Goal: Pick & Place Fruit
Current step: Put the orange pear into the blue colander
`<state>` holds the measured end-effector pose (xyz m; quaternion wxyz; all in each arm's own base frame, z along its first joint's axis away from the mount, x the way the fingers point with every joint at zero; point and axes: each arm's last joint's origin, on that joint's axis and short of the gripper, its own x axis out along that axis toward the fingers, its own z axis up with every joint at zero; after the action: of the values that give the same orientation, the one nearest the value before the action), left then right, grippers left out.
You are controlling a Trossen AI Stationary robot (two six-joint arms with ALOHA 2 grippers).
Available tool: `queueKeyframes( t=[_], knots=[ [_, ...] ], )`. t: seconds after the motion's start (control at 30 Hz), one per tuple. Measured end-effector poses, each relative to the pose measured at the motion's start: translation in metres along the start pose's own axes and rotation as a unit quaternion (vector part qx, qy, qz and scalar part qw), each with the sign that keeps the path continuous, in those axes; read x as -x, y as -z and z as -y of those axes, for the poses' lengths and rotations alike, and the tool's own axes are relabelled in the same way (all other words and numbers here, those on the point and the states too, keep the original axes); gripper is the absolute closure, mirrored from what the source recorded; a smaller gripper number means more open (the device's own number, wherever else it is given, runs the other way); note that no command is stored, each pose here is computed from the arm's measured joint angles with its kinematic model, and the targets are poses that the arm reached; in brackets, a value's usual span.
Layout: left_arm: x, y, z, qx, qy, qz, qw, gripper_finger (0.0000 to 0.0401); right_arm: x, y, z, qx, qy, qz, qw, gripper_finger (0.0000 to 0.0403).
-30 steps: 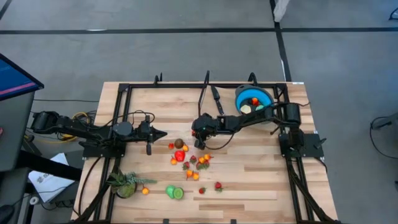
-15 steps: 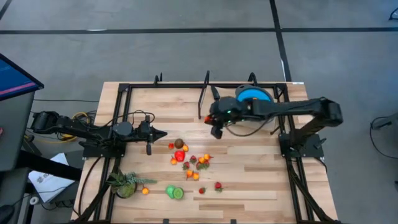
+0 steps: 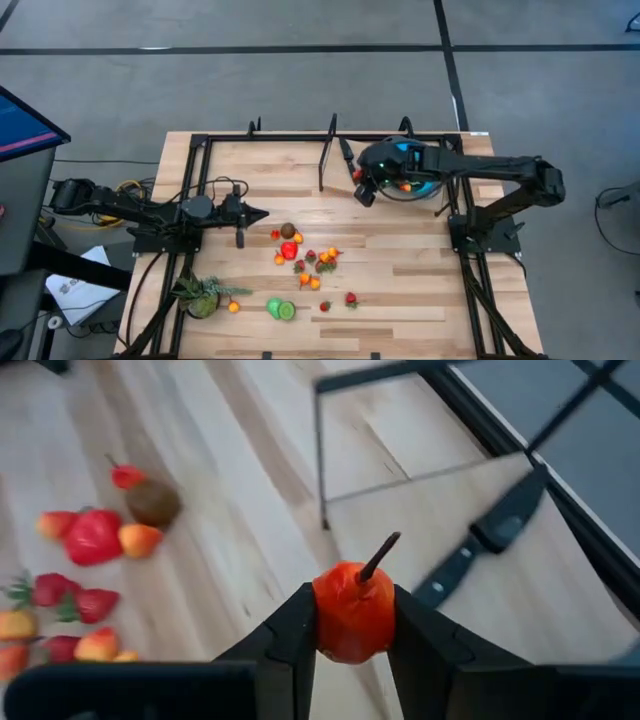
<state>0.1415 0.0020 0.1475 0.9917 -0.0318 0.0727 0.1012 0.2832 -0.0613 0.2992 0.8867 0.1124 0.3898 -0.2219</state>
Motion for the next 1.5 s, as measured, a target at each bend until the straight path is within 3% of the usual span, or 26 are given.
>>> queueKeyframes(
  t=[0.2, 0.6, 0.77, 1.03, 1.13, 1.3, 1.5],
  knots=[
    [0.0, -0.004, -0.001, 0.003, -0.027, 0.02, 0.999, 0.04, -0.013, 0.0, 0.017, -0.019, 0.027, -0.026, 0.999, 0.031],
    [0.0, -0.004, -0.001, -0.009, -0.027, 0.02, 0.999, 0.04, -0.016, 0.001, 0.059, -0.117, 0.085, -0.054, 0.988, 0.031],
    [0.0, -0.004, -0.001, -0.009, -0.027, 0.02, 0.999, 0.04, -0.014, 0.008, 0.077, -0.164, 0.143, -0.083, 0.973, 0.031],
    [0.0, -0.004, -0.001, -0.009, -0.028, 0.02, 0.999, 0.04, -0.005, 0.031, 0.098, -0.247, 0.209, -0.19, 0.927, 0.031],
    [0.0, -0.004, -0.001, -0.009, -0.028, 0.02, 0.999, 0.04, -0.002, 0.035, 0.1, -0.252, 0.218, -0.213, 0.919, 0.031],
    [0.0, -0.004, -0.001, -0.009, -0.028, 0.019, 0.999, 0.04, -0.002, 0.035, 0.101, -0.237, 0.215, -0.216, 0.923, 0.0299],
    [0.0, -0.004, -0.001, -0.009, -0.028, 0.019, 0.999, 0.04, -0.003, 0.034, 0.098, -0.204, 0.204, -0.218, 0.933, 0.0235]
  ],
)
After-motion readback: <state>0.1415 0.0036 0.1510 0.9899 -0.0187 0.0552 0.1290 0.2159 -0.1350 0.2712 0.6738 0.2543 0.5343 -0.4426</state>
